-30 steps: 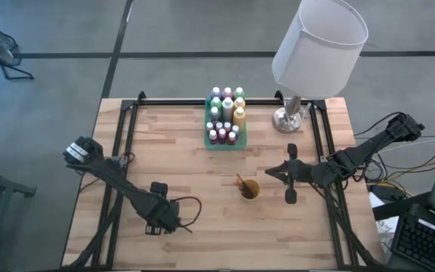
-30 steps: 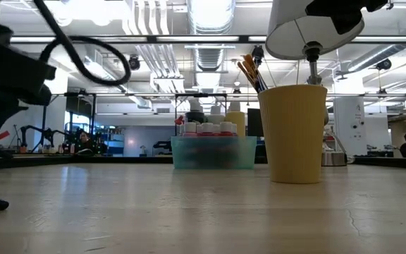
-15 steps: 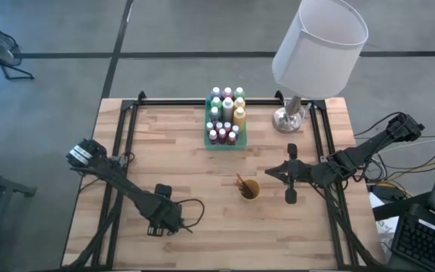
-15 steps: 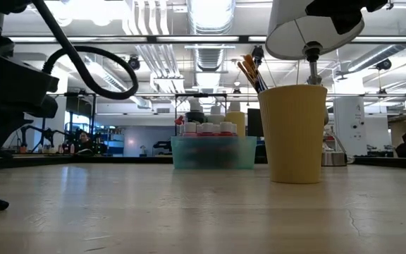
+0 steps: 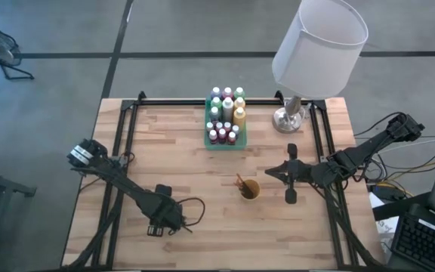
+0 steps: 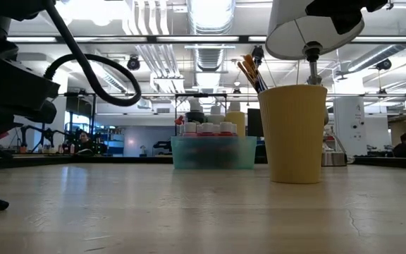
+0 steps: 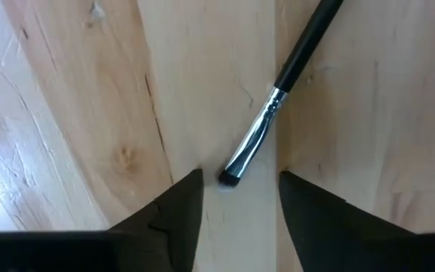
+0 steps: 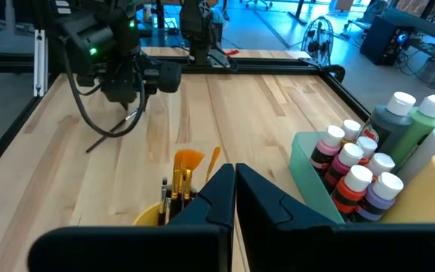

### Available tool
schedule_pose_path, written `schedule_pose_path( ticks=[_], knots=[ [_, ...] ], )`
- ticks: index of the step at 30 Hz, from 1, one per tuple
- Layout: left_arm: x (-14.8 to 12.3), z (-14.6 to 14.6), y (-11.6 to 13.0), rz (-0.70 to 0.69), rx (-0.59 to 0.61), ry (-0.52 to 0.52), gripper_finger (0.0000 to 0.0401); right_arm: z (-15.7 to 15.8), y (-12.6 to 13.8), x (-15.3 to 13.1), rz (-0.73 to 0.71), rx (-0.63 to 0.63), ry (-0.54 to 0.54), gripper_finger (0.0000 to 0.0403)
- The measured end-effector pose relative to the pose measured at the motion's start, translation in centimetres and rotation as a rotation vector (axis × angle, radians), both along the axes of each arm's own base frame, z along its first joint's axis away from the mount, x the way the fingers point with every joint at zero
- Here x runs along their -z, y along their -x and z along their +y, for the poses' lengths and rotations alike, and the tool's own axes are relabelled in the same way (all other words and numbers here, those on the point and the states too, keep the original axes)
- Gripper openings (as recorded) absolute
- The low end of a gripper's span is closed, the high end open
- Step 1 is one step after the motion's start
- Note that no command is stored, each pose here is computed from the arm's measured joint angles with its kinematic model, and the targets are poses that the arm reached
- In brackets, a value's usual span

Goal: Pick & Place Paint Supplies
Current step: Put the silver paintbrush into the yellow cup

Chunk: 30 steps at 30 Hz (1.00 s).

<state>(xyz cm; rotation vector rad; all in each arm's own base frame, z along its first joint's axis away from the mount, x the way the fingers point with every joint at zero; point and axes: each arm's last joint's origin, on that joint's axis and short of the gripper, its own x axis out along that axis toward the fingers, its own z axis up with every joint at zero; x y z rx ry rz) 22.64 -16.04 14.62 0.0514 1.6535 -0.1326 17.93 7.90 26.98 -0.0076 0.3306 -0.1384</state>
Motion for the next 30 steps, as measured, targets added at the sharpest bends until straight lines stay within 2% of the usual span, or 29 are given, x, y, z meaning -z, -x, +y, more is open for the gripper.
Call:
schedule_pose_path(
  ticks=[11, 24, 30],
  knots=[
    [0.03, 0.07, -0.01, -0.008, 0.027, -0.011, 0.0127, 0.00, 0.00, 0.00, 0.000, 0.000, 0.000, 0.0008],
    [0.07, 0.13, -0.14, -0.032, 0.029, -0.033, 0.0113, 0.00, 0.00, 0.00, 0.000, 0.000, 0.000, 0.0008],
    [0.10, 0.10, -0.30, -0.060, 0.053, -0.042, 0.0091, -0.01, 0.00, 0.00, 0.000, 0.001, 0.000, 0.0008]
  ],
)
